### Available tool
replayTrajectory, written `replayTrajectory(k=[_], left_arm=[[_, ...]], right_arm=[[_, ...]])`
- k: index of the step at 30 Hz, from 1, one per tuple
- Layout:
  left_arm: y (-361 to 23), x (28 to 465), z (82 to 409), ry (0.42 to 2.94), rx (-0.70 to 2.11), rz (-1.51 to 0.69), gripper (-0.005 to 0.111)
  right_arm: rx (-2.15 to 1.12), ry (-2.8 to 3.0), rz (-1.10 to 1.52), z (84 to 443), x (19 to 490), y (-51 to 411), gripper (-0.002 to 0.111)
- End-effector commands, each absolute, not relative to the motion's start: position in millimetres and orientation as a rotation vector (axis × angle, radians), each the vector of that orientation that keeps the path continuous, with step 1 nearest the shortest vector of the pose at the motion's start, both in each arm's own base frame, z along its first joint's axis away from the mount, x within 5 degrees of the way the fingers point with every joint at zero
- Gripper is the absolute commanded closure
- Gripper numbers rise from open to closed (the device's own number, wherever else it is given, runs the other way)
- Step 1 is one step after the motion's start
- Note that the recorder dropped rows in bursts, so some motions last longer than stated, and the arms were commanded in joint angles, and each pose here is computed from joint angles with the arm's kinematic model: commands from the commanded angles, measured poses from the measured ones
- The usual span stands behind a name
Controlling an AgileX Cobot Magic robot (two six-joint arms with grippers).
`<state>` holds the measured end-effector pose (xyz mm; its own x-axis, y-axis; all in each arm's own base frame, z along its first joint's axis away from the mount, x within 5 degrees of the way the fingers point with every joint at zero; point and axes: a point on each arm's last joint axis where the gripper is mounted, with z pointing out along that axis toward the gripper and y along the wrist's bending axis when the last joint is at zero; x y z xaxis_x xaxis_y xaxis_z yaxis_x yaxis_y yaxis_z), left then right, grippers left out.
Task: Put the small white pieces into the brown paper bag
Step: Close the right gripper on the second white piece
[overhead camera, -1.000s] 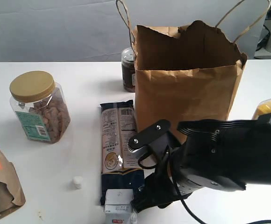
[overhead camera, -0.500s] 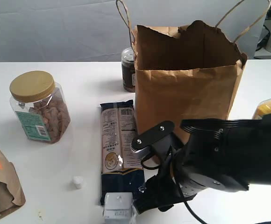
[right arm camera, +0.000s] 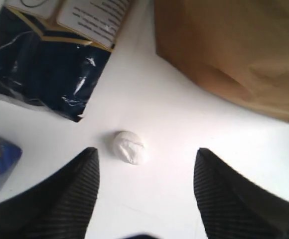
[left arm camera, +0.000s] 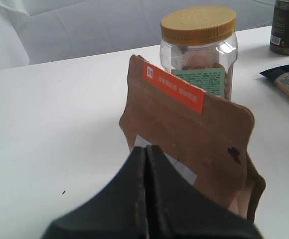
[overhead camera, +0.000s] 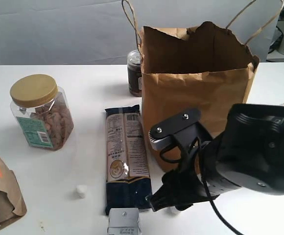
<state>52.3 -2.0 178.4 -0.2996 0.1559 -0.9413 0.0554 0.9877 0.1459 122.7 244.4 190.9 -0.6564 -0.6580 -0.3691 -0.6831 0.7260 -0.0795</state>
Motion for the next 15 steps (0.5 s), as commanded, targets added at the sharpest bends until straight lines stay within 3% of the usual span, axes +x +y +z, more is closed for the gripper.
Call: replayTrajectory(k=[1,9,15], left_arm=[[-3,52,178,1.868,0.152,0.085,0.107],[-3,52,178,1.868,0.152,0.085,0.107],[-3,52,178,1.868,0.152,0.085,0.107]], right_arm=[[-0.883,2.664,0.027,172,136,239,0.055],[-0.828,2.755,0.186,147,136,250,0.055],[-0.841,2.791,0.153,130,137,252,0.055]])
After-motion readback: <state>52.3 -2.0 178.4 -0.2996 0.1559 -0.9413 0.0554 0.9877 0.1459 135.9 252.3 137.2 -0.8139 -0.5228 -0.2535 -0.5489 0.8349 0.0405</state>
